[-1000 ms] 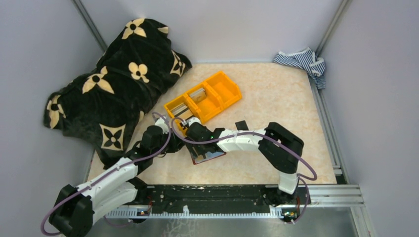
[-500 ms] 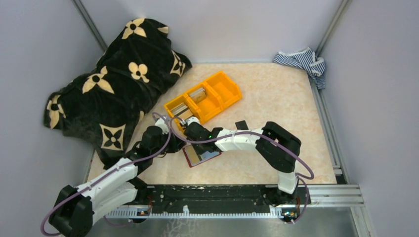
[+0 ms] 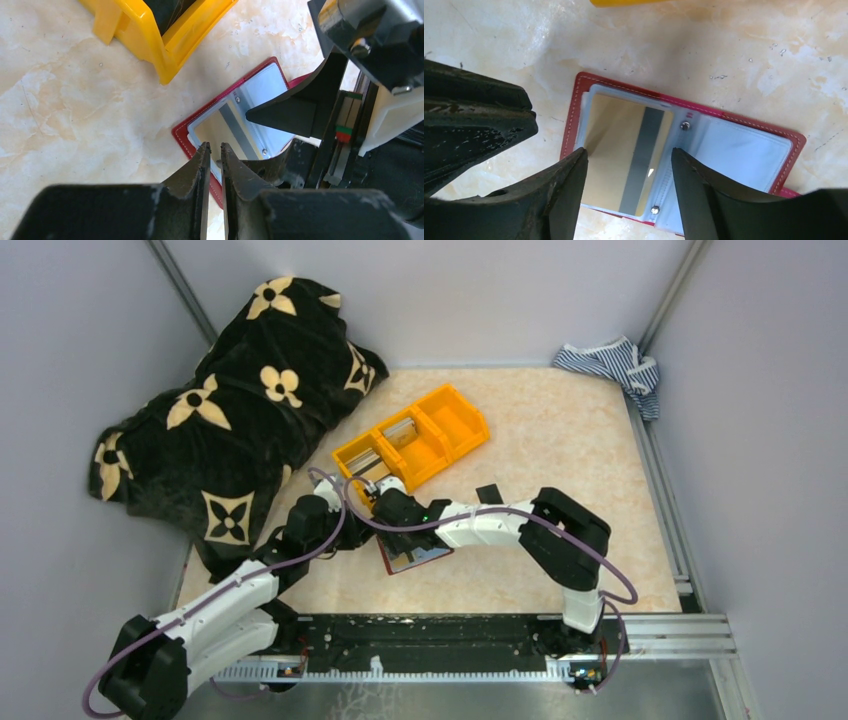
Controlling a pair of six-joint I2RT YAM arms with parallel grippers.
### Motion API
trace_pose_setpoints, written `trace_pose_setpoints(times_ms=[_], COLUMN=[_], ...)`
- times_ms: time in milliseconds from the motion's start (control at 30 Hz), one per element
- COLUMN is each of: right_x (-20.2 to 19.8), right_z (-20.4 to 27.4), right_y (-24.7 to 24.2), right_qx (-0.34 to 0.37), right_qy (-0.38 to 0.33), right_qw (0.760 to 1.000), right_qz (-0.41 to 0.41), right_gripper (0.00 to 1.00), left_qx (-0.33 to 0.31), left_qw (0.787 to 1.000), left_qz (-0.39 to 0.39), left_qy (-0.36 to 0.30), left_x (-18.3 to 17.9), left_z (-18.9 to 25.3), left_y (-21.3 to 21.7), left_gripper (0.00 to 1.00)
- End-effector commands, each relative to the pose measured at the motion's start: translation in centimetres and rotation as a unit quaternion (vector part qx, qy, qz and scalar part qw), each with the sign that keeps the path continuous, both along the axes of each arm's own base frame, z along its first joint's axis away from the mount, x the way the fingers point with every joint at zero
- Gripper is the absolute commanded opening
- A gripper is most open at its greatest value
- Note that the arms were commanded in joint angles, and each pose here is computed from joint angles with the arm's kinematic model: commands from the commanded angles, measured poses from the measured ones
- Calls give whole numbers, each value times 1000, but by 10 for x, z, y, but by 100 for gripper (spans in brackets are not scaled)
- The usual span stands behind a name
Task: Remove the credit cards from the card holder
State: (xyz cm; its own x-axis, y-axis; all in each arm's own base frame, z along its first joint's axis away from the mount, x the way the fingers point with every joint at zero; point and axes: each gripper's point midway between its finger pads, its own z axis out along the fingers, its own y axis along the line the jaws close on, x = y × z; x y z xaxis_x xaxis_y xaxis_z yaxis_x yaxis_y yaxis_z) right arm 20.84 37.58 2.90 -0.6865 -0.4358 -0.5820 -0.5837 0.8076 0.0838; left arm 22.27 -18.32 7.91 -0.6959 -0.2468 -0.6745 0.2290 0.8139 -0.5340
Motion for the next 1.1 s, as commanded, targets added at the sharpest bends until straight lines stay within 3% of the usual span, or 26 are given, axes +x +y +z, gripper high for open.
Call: trace_pose_setpoints(times_ms=[0,333,1067], right_x=[-1,-5,-10], right_z=[30,30,7], right_y=[8,15,13], right_qx=[15,2,-28], right_qy=[-30,-37,-16], right_qw=[999,999,999], right_qz=[12,19,23], right_gripper=[65,70,67], left_qx=[-10,-10,-9], left_qw=[1000,1000,1000], left_qz=[-4,-2,-1], left_qy=[-13,-13,-14], left_x=[2,-1,-2], left_z=[5,3,1], left_y=[-2,0,2], left_gripper=[19,19,19])
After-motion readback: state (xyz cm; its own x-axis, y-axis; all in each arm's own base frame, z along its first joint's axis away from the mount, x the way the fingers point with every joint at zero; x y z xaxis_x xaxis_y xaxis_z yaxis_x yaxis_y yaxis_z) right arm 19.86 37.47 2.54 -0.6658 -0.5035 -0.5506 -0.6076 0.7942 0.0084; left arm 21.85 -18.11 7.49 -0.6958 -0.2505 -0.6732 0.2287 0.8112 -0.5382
